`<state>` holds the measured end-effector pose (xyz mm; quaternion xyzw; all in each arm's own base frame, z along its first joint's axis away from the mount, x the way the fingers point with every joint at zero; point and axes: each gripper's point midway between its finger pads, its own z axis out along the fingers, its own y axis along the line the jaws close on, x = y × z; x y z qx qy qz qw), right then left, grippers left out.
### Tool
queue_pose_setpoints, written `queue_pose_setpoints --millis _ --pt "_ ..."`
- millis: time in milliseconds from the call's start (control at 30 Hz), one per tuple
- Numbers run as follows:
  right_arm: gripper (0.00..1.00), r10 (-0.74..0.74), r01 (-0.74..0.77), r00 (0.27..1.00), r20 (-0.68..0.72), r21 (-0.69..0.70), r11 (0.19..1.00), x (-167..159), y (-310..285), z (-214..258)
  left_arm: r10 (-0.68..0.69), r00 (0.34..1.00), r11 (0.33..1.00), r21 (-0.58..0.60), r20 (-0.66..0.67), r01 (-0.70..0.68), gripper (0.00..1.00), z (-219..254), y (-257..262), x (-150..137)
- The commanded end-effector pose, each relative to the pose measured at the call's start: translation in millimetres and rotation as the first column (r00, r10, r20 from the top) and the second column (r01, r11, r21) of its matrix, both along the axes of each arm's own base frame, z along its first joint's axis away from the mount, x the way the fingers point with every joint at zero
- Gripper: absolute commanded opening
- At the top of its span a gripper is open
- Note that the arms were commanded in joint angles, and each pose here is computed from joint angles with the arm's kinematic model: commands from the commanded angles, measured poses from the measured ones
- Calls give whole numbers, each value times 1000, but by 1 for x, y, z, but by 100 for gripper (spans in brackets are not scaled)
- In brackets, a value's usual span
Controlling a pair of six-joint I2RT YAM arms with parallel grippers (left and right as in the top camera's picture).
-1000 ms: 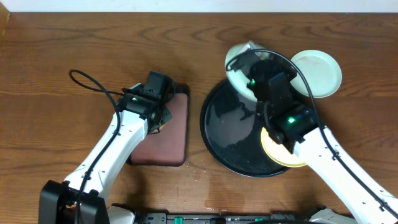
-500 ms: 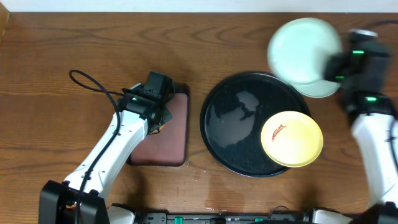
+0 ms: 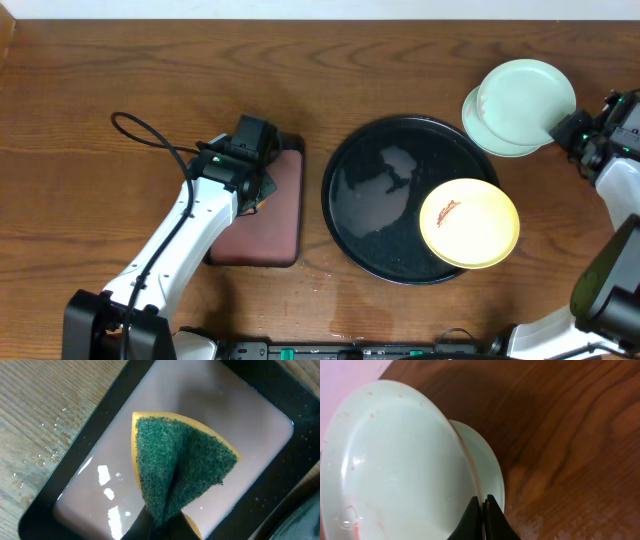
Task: Clean dirty plates on tray and stack at the side
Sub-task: 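Lower the plate onto the cleaned green plate and open the right gripper, then reach the right gripper to the yellow plate's rim and grip it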
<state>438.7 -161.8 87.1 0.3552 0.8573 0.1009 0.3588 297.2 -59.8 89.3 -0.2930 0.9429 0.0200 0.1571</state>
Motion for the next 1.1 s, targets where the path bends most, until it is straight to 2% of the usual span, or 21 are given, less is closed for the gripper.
queue_pose_setpoints --millis 0,100,167,267,300,333,367,500,600,667,733,867,967,1067 --pt "1 -13 13 1000 11 42 999 8 2 -9 -11 1000 1000 13 -9 11 8 -3 2 0" --pt "3 -7 6 1000 28 35 999 13 2 -10 -11 1000 1000 11 -6 11 8 -3 2 0" --pt "9 -5 4 999 34 31 1000 14 2 -9 -11 1000 1000 11 -6 11 8 -3 2 0" --pt "3 -9 8 999 33 29 1000 14 1 -9 -11 1000 1000 12 -6 11 8 -3 2 0" --pt "6 -14 13 999 31 23 1000 14 0 -9 -11 1000 1000 12 -6 11 8 -3 2 0" --pt "13 -11 10 999 34 19 1000 14 -1 -8 -11 1000 1000 12 -6 11 8 -3 2 0" --pt "31 -6 6 999 36 15 1000 15 -1 -8 -10 1000 1000 11 -6 11 8 -3 2 0" --pt "33 83 -85 995 61 39 996 19 15 -5 -11 1000 1000 11 -6 11 7 -3 2 0" --pt "36 189 -203 975 119 114 973 20 40 9 -11 1000 1000 11 -7 11 8 -3 2 0" --pt "42 222 -242 965 136 153 958 13 53 22 -11 1000 1000 13 -13 11 8 -3 3 -1" --pt "52 230 -248 966 117 171 954 -4 62 43 -11 999 1000 19 -32 11 8 -4 4 -6" --pt "55 242 -244 970 29 145 959 -45 73 66 -10 999 1000 20 -34 11 8 -4 4 -6" --pt "59 170 -156 977 -129 109 982 -90 69 66 -7 1000 1000 16 -27 8 8 -4 4 -5" --pt "66 45 -31 952 -303 51 998 -139 59 61 -7 1000 1000 14 -19 8 7 -3 3 -3"
